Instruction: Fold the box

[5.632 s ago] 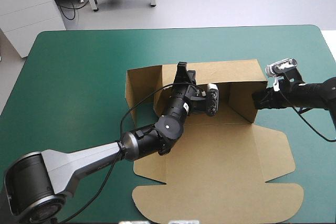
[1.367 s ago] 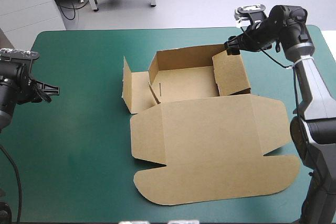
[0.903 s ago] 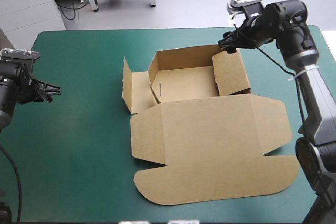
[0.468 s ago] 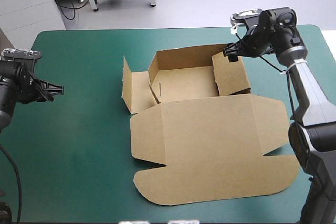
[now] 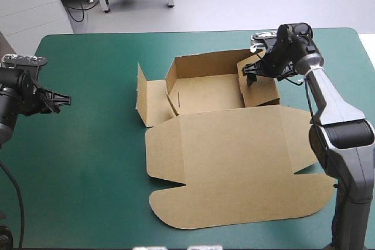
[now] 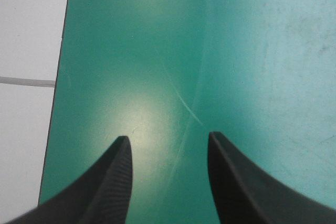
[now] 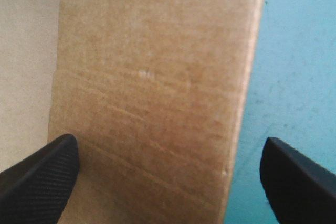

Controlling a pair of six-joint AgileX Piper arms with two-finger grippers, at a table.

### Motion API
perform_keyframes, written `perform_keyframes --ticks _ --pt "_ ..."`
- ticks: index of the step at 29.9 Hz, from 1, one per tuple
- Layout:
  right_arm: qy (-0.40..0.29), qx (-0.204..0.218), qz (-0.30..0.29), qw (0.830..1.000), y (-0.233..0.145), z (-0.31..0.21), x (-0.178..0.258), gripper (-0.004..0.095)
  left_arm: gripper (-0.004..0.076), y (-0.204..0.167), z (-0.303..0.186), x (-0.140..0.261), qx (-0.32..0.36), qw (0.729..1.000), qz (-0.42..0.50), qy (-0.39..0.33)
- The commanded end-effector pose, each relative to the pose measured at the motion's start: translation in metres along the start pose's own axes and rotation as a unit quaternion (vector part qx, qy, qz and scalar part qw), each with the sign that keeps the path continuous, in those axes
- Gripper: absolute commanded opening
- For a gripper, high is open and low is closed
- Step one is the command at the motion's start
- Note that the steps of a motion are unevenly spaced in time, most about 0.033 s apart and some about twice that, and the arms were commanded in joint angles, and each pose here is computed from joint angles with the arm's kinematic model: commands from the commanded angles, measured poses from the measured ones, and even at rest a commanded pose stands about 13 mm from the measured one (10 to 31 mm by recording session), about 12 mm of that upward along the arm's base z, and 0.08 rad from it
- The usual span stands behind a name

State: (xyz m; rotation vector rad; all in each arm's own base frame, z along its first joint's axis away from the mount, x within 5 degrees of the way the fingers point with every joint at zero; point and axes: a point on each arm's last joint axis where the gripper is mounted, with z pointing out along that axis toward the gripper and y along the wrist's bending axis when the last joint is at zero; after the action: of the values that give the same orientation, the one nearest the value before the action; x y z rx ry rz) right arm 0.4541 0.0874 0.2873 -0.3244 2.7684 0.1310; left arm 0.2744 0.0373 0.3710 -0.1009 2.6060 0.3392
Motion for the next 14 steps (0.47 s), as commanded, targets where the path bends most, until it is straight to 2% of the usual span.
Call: perform_keyframes --ticks 1,4,12,13,14 --pt "-0.035 0.005 0.008 0.999 -0.0002 -0.0311 -0.0025 0.0812 0.0323 0.0042 -0.0177 -0.0043 -0.005 0.999 -0.005 -0.045" --pt "-0.034 0.012 0.013 0.999 -0.0016 -0.0302 -0.0024 0.0661 0.0323 0.0042 -0.0177 -0.0043 -0.005 0.999 -0.005 -0.045" --pt "-0.033 0.014 -0.009 0.999 -0.0019 -0.0302 -0.0024 0.0039 0.0323 0.0042 -0.0177 -0.0043 -0.005 0.999 -0.003 -0.045" --pt "-0.033 0.014 -0.010 0.999 -0.0019 -0.0302 -0.0024 -0.0011 0.0323 0.0042 -0.0177 -0.0043 -0.005 0.999 -0.003 -0.045" --pt "-0.033 0.016 -0.009 0.999 -0.0022 -0.0302 -0.0024 -0.0018 0.0323 0.0042 -0.0177 -0.0043 -0.005 0.999 -0.003 -0.045"
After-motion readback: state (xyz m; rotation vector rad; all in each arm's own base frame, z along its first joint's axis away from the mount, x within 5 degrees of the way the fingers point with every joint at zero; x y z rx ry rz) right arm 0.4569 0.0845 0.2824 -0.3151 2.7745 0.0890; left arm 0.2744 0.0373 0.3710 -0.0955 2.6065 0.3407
